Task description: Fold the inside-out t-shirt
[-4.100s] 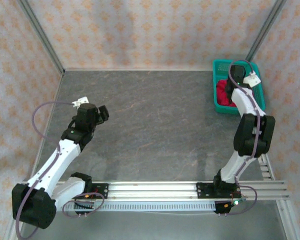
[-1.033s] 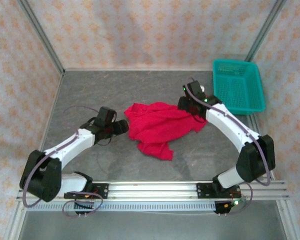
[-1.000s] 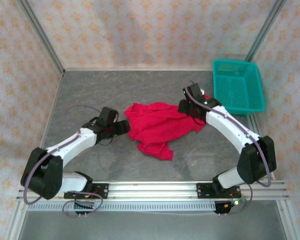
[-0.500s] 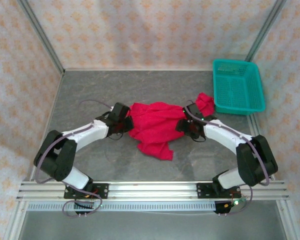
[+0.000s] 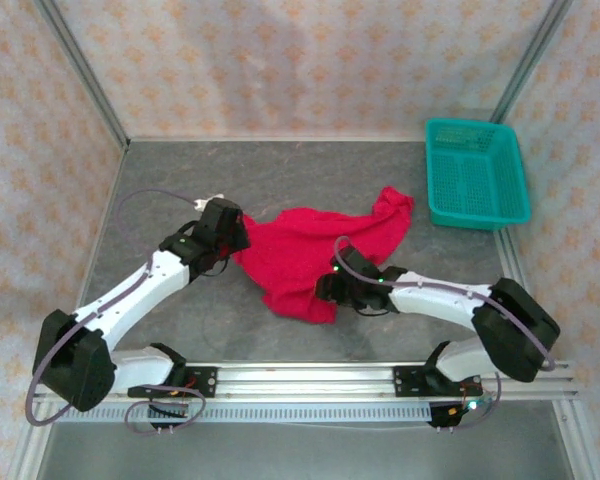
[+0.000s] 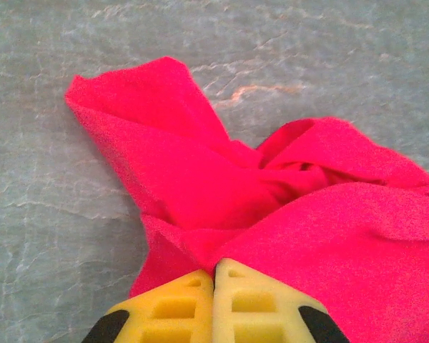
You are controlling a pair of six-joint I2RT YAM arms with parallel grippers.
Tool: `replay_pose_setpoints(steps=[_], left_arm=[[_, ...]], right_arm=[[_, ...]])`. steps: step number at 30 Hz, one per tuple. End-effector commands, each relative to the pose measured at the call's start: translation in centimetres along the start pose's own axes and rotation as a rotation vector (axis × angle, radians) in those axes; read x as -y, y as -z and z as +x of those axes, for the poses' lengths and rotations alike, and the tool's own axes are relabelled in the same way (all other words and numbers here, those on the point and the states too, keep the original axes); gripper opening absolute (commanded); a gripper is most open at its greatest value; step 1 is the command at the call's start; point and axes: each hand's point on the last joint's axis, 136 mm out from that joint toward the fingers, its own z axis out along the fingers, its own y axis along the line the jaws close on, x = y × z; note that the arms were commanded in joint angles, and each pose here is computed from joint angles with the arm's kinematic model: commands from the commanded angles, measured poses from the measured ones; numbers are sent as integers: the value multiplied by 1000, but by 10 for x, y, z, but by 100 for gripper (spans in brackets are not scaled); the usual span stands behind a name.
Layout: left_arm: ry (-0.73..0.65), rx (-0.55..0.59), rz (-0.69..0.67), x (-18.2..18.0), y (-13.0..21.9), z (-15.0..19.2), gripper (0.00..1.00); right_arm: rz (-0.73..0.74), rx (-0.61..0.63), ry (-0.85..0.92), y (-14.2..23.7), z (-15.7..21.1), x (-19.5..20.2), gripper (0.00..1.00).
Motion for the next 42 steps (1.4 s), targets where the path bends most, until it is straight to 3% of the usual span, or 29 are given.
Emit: replay_pose_setpoints(steps=[1, 3, 4, 5, 7, 8, 11, 16, 21, 25, 32, 41, 42], left_arm=[[-39, -13, -95, -17, -4, 1, 0], [-53, -18, -115, -19, -5, -1, 0], [-57, -19, -126, -21, -4, -3, 0], [-59, -19, -131, -22, -4, -5, 0], [-53, -26, -137, -26, -2, -9, 0], [-48, -31, -137, -28, -1, -11, 0], [-38, -16, -148, -35, 12, -27, 0], [-25, 82, -167, -43, 55, -66, 0], [-5, 155, -104, -35, 88, -82, 0], [2, 136, -20, -24, 95, -76, 0], [12, 67, 99, -5, 77, -54, 0], [-146, -67, -277, -58, 29, -40, 1], [-162, -80, -306, -62, 26, -39, 14]], right_arm=[[-15, -12, 4, -19, 8, -17, 65], [7, -32, -4, -31, 16, -16, 62], [13, -37, -9, -37, 18, -17, 56], [16, -41, -11, -41, 19, -18, 45], [35, -24, -19, -40, 13, -20, 10], [44, -8, -16, -36, 8, -22, 0], [81, 89, 47, -2, -21, -34, 0], [84, 317, 139, 99, -82, -58, 0], [39, 492, 143, 182, -112, -58, 0], [18, 556, 148, 222, -121, -61, 0], [-82, 536, 173, 227, -129, -96, 0], [27, 468, 173, 166, -155, -101, 0], [34, 462, 158, 162, -160, -99, 0]])
